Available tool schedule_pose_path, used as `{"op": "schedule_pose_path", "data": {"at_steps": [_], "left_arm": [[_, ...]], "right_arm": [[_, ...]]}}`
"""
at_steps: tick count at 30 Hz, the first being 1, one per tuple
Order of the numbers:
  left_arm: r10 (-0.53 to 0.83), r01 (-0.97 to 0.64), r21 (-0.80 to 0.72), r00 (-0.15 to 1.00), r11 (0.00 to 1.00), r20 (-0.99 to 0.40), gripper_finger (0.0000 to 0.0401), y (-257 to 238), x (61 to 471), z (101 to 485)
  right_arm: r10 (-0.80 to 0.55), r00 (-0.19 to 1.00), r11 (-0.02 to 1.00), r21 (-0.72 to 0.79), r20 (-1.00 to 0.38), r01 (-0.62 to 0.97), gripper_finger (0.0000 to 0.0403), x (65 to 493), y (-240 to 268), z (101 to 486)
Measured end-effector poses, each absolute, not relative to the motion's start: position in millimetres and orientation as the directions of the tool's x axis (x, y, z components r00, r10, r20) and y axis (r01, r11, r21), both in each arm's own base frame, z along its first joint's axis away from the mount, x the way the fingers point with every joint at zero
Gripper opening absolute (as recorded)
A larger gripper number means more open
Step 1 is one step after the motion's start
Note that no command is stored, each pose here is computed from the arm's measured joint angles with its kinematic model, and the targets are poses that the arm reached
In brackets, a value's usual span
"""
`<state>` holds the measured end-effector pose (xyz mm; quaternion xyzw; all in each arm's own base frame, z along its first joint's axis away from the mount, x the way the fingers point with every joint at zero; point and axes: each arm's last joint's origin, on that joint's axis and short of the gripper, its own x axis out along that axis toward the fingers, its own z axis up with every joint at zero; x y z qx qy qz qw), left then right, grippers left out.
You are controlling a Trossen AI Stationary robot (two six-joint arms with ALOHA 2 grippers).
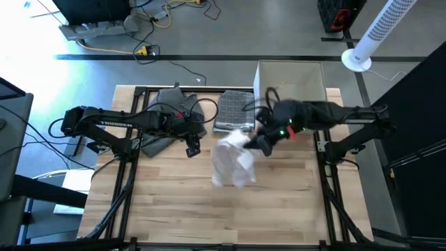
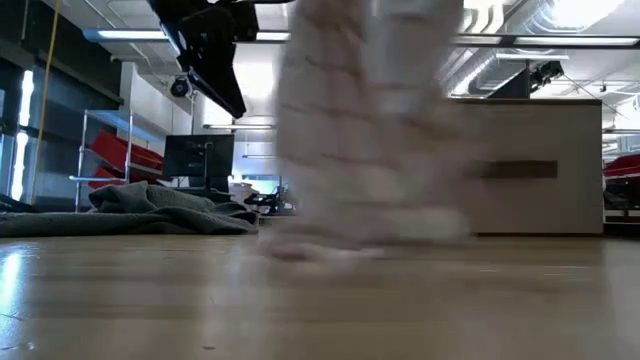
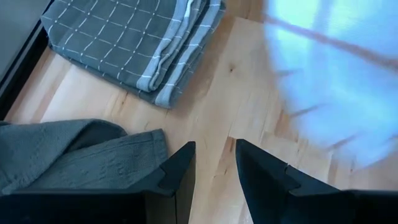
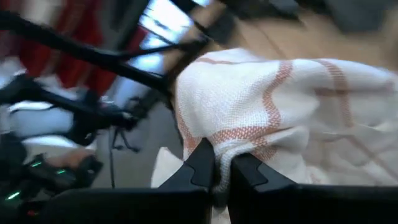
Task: Fold towel
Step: Fold the white checkered towel
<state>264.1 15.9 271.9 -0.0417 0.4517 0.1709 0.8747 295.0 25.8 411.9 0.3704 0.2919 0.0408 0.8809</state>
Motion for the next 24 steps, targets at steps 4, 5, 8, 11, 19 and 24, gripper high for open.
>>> {"op": "schedule_pose_path", "data": {"at_steps": [4, 5, 8, 11, 19, 24], "left_arm": [[0.261, -0.363, 0.067, 0.517, 0.929, -0.815, 0.0108, 16, 262, 271], [0.261, -0.372, 0.063, 0.511, 0.926, -0.819, 0.0108, 16, 262, 270], [0.26, -0.379, 0.063, 0.495, 0.923, -0.829, 0.0108, 16, 260, 269], [0.259, -0.377, 0.068, 0.484, 0.924, -0.836, 0.0108, 15, 259, 269], [0.26, -0.378, 0.066, 0.488, 0.923, -0.833, 0.0108, 15, 260, 269], [0.259, -0.385, 0.062, 0.487, 0.921, -0.834, 0.0108, 15, 260, 269]], "right_arm": [[0.372, 0.749, 0.766, 0.638, -0.548, 0.085, 0.0006, 303, 31, 402], [0.393, 0.716, 0.765, 0.637, -0.577, 0.093, 0.0006, 302, 34, 395], [0.409, 0.564, 0.777, 0.598, -0.717, 0.197, 0.0006, 287, 44, 369], [0.335, 0.384, 0.825, 0.465, -0.86, 0.321, 0.0006, 268, 50, 338], [0.217, -0.003, 0.836, 0.184, -0.976, 0.517, 0.0058, 233, 55, 270], [0.175, -0.191, 0.839, 0.045, -0.966, 0.543, 0.0145, 213, 56, 253]]}}
